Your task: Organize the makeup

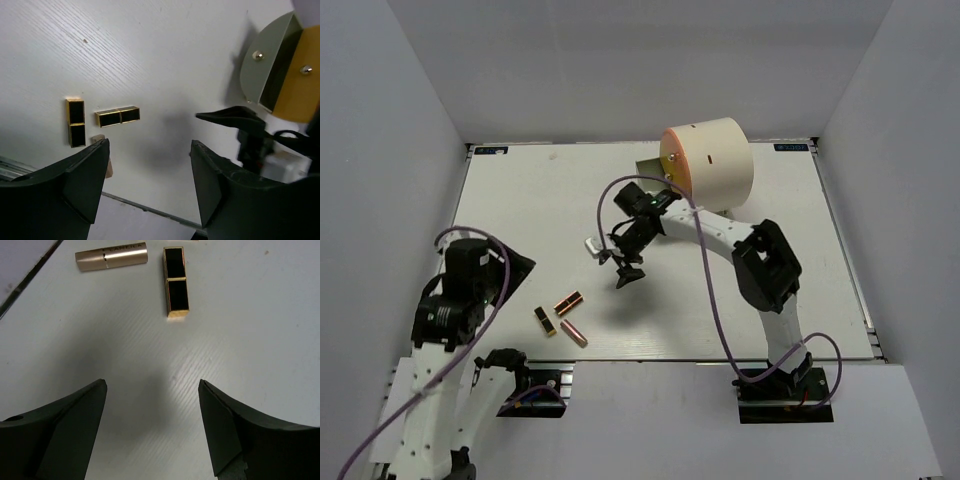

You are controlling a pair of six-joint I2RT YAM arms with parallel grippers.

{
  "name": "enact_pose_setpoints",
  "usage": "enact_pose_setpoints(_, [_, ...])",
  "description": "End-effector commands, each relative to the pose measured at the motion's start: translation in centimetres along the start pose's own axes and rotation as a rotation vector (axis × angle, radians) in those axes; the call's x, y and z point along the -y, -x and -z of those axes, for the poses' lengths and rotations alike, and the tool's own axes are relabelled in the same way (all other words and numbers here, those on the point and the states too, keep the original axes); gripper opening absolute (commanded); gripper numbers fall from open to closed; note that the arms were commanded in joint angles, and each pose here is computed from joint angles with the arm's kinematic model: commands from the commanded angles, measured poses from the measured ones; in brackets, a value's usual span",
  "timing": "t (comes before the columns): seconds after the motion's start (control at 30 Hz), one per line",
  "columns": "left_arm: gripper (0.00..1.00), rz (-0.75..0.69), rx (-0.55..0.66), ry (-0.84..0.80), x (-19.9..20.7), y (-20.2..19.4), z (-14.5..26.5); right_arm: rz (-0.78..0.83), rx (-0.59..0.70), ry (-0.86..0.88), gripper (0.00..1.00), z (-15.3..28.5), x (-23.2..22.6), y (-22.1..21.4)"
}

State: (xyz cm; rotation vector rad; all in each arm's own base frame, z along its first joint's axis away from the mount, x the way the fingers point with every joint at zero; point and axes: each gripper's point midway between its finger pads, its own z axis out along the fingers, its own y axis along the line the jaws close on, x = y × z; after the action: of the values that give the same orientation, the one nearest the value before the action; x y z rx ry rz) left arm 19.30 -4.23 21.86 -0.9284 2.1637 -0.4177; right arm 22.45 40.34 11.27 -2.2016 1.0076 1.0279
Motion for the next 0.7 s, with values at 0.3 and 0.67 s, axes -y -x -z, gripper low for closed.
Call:
enact_pose_setpoints(0.3, [0.76,0.165,0.162,0.002,-3.8,0.3,6.5,0.048,-0.063,-0.002,0.76,-8.3,3.5,0.9])
enact_pose_setpoints(0.67, [0.76,0.170,0.154,0.018,-4.5,-0.2,6.6,0.042,-0.116,0.023,0.72,-13.3,3.4,0.4])
